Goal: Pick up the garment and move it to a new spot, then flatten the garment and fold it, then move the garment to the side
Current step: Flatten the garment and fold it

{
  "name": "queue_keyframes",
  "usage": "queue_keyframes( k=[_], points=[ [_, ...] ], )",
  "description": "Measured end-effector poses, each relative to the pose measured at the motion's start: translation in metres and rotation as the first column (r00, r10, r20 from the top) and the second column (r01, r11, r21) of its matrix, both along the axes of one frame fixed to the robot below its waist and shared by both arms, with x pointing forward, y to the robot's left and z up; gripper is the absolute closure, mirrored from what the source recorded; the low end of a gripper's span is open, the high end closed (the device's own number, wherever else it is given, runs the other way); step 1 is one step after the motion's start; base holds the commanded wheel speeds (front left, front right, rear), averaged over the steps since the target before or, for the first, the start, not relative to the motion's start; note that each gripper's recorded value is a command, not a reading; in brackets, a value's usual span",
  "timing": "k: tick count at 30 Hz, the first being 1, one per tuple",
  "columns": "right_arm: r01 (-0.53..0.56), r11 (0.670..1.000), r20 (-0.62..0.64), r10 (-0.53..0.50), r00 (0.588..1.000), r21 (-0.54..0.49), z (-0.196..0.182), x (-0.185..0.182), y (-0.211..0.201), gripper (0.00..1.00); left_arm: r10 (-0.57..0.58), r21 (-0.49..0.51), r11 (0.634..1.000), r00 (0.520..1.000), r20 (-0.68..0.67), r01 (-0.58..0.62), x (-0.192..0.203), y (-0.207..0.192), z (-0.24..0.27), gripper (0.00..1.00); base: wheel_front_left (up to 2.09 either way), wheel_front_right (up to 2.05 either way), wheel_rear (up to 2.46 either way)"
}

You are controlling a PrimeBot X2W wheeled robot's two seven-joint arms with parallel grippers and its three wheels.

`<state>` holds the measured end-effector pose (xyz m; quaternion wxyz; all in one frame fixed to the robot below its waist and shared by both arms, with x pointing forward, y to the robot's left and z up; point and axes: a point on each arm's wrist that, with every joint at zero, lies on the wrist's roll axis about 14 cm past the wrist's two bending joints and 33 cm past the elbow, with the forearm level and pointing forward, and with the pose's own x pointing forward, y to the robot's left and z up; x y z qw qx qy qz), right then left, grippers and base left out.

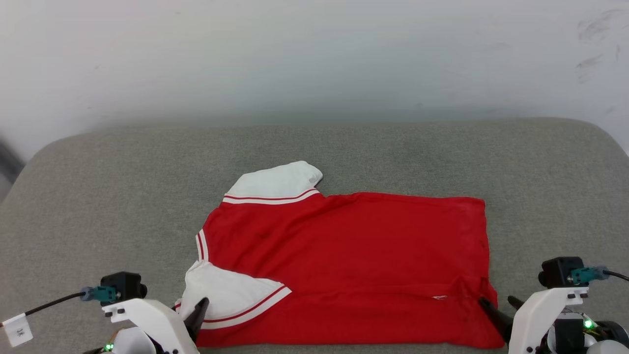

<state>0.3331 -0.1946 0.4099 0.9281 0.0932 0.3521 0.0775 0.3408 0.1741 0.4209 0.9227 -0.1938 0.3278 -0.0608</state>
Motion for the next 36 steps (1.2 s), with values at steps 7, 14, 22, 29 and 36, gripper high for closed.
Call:
queue_keyframes(
  k=[7, 14, 22, 29, 36],
  points=[
    [0.097, 0.995, 0.299, -0.085, 0.950, -0.026, 0.045, 0.019, -0.022, 0.00, -0.001, 0.058, 0.998, 0.974, 0.226, -0.013, 0.045, 0.001, 0.045, 0.00, 0.00, 0.00, 0.00],
    [0.140, 0.990, 0.552, -0.100, 0.828, -0.032, 0.104, 0.044, -0.027, 0.00, -0.046, 0.098, 0.995, 0.912, 0.407, 0.006, 0.097, -0.014, 0.093, 0.00, 0.00, 0.00, 0.00],
    [0.130, 0.991, 0.668, -0.084, 0.740, -0.019, 0.135, 0.083, -0.012, 0.00, -0.115, 0.127, 0.990, 0.873, 0.475, 0.061, 0.176, -0.033, 0.120, 0.00, 0.00, 0.00, 0.00],
    [0.162, 0.986, 0.633, -0.107, 0.766, -0.030, 0.111, 0.104, -0.016, 0.00, -0.262, 0.150, 0.964, 0.877, 0.402, 0.219, 0.237, -0.066, 0.105, 0.00, 0.00, 0.00, 0.00],
    [0.205, 0.978, 0.587, -0.144, 0.796, -0.038, 0.084, 0.108, -0.028, 0.00, -0.468, 0.190, 0.881, 0.854, 0.226, 0.433, 0.274, -0.107, 0.078, 0.00, 0.00, 0.00, 0.00]
  ],
)
